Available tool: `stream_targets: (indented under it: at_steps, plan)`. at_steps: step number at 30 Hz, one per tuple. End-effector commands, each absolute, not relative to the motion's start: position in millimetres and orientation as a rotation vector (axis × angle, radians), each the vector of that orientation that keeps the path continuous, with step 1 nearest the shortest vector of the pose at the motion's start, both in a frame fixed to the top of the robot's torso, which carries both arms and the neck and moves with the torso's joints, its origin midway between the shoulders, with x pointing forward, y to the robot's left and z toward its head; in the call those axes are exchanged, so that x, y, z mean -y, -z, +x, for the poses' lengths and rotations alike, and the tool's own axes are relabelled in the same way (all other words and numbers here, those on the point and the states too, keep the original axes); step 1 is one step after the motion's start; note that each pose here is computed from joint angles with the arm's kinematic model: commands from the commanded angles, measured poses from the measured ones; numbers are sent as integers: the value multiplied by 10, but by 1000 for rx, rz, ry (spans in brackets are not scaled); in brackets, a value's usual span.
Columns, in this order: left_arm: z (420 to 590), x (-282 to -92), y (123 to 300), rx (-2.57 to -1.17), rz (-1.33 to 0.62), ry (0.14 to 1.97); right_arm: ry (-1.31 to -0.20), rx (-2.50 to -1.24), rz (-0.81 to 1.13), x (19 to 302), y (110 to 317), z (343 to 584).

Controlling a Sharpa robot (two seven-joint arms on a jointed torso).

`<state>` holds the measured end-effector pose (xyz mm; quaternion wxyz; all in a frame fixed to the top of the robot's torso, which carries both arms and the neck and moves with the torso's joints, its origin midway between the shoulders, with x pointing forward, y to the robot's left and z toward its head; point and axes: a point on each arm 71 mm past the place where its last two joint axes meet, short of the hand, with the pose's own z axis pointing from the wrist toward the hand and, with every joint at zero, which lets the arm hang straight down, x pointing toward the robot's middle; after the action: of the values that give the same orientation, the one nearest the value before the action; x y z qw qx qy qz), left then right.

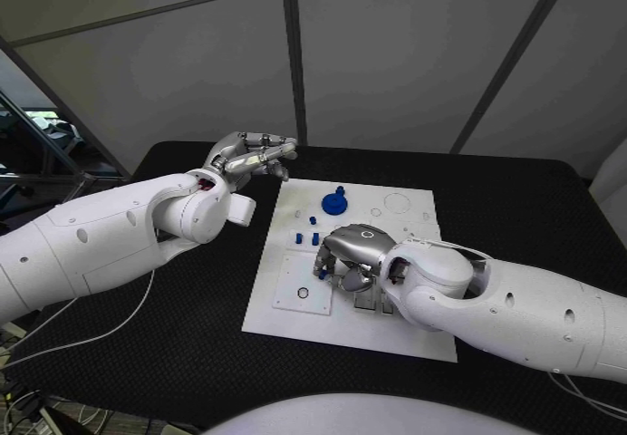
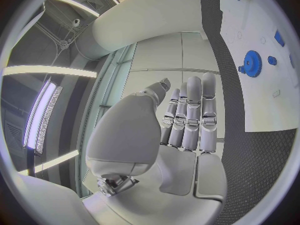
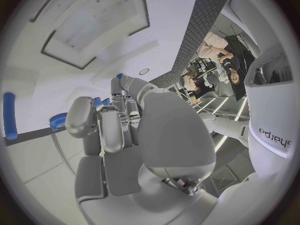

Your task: Assemble the parts on the task board

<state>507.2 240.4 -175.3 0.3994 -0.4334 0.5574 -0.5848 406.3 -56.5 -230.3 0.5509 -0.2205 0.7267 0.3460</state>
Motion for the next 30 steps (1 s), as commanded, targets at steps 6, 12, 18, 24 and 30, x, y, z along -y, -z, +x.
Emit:
stream_targets:
  at_steps: [6,12,18,24,30]
  plan:
    - [5069,-2387,1742,-1416,-1095,1493,-776,-1755,-551,548,2349,4080]
    - [5068,-2384,1743,-1420,-1096,1493,-768,-1768,-562,527,2388,4059]
    - [5068,-2384,1746,-1425,-1098,1493,-768,-1766,-560,520,2397,4057]
    - [5068,-2388,1748,-1427,-1099,1492,-769,-1737,-526,552,2371,4062]
    - [5069,-2394,1753,-1434,-1101,1491,-769,-1715,-487,596,2340,4020]
